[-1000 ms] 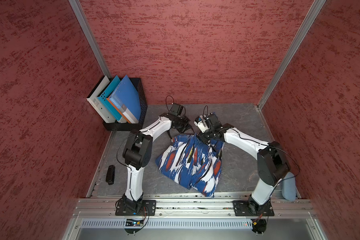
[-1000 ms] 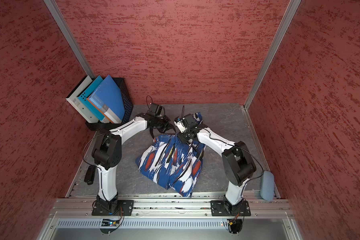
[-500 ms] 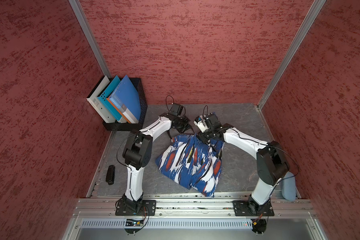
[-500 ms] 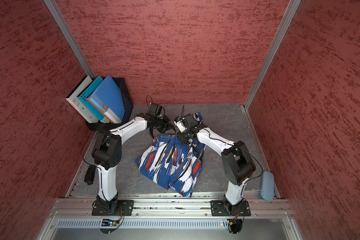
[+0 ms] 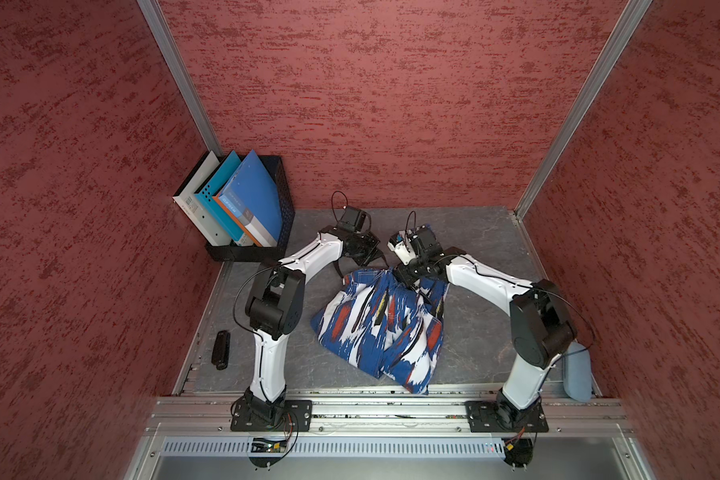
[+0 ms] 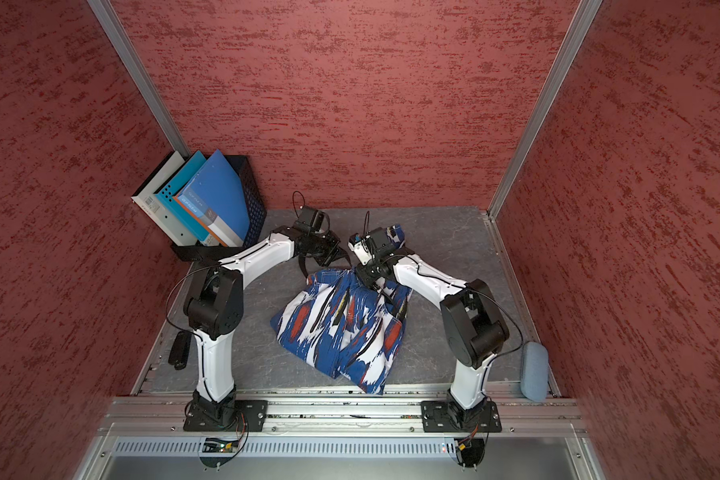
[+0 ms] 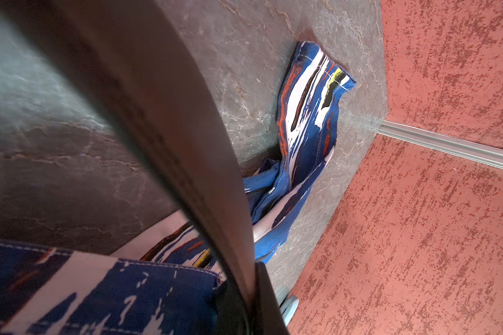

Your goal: Remove the belt from the trousers

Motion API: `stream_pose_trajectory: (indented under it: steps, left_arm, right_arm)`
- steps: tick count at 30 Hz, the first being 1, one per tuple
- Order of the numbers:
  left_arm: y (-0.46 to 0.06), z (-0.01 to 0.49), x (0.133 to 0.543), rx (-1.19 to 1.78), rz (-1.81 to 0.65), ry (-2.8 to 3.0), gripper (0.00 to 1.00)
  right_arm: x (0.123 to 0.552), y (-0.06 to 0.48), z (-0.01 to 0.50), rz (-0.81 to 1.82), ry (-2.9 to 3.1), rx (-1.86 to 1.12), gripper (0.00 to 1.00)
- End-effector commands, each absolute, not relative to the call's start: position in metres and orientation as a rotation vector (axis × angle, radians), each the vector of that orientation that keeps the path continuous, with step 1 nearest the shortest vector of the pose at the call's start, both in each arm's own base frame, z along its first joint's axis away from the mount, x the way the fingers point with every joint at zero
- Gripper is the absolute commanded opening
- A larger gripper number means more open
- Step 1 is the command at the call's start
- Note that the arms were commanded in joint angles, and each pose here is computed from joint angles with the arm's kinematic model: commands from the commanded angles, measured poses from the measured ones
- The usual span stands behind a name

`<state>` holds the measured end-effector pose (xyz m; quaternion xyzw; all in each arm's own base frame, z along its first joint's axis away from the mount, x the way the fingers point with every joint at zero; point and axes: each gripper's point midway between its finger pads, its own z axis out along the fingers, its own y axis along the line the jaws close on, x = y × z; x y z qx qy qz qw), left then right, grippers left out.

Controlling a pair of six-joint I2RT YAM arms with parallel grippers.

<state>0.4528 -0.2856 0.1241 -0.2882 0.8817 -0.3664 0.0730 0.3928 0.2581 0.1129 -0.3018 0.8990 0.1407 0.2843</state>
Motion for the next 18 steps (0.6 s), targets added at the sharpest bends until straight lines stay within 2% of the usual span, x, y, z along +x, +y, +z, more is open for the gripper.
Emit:
stream_pose_trajectory:
  steps: [1,9,14,18]
  left_arm:
    - [-0.290,0.157,0.459,-0.798,-1.173,2.594,0.00]
    - [-0.288,0.166,0.464,-0.807,-1.194,2.573,0.00]
    - [-0.275,0.217,0.497,-0.864,-1.423,2.385,0.00]
    - [-0.260,0.257,0.517,-0.805,-1.482,2.311,0.00]
  right_arm:
    - [0.399,0.253,0.109,0.377,2.418,-0.779,0.00]
    - [0.395,0.252,0.109,0.392,2.420,-0.762,0.00]
    - [0.394,0.251,0.108,0.396,2.422,-0.770,0.00]
    - [0.393,0.252,0.108,0.398,2.422,-0.775,0.00]
